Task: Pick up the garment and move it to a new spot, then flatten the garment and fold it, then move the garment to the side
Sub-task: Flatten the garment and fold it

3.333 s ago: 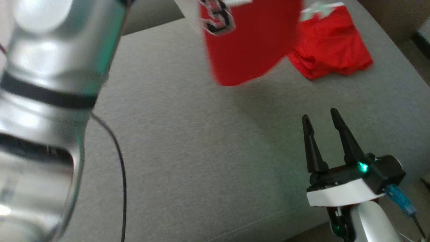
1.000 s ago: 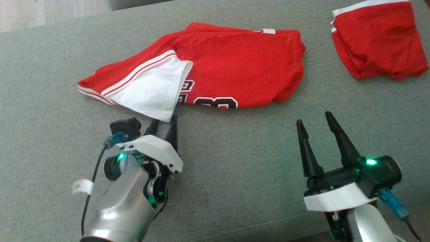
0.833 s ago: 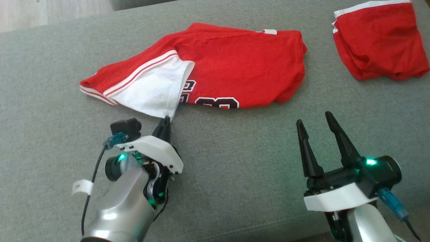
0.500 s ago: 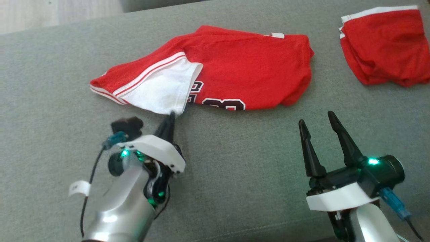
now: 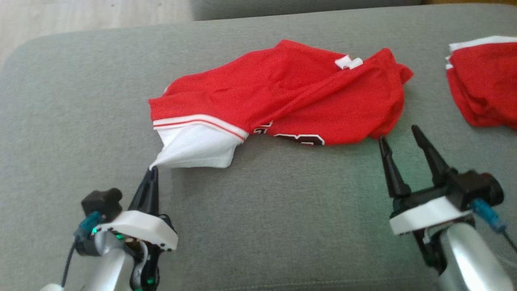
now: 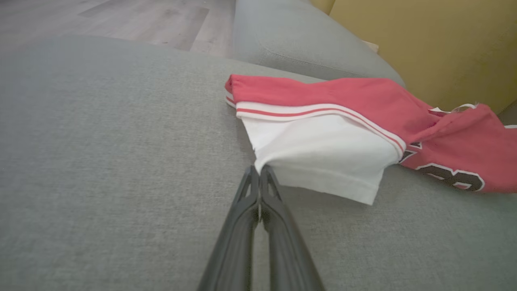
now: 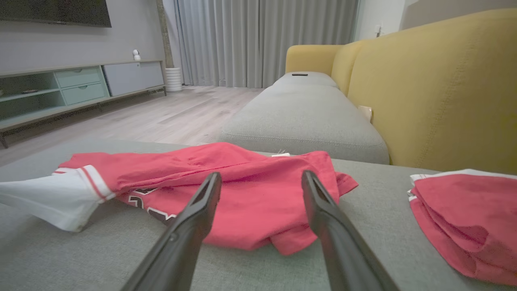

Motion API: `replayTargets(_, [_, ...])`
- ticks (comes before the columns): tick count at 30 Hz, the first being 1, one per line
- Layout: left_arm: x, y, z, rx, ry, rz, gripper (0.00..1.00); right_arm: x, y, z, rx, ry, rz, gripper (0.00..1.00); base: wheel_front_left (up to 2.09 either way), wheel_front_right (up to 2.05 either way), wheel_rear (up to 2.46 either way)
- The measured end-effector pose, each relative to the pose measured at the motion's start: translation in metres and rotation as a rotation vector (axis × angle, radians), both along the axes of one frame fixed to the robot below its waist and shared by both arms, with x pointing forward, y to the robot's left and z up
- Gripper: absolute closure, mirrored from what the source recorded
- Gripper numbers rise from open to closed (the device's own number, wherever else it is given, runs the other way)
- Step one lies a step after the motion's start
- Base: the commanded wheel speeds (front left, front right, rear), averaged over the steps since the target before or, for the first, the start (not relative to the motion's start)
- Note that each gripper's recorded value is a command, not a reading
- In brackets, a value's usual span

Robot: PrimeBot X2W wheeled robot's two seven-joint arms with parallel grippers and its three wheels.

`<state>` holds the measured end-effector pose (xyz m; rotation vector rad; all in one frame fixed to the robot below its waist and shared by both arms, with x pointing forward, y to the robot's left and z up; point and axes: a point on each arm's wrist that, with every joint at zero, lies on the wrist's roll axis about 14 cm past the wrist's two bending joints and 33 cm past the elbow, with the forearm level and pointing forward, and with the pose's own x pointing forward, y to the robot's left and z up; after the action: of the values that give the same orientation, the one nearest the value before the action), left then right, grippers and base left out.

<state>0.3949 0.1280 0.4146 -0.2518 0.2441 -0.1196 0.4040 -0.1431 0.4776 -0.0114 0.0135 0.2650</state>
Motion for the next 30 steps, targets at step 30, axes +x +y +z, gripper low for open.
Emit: replayTargets(30, [-0.014, 0.072, -0.002, 0.134, 0.001, 0.155, 1.0, 0.13, 0.029, -0.047, -0.512, 0.478, 0.242, 0.0, 0.0, 0.0, 0.0])
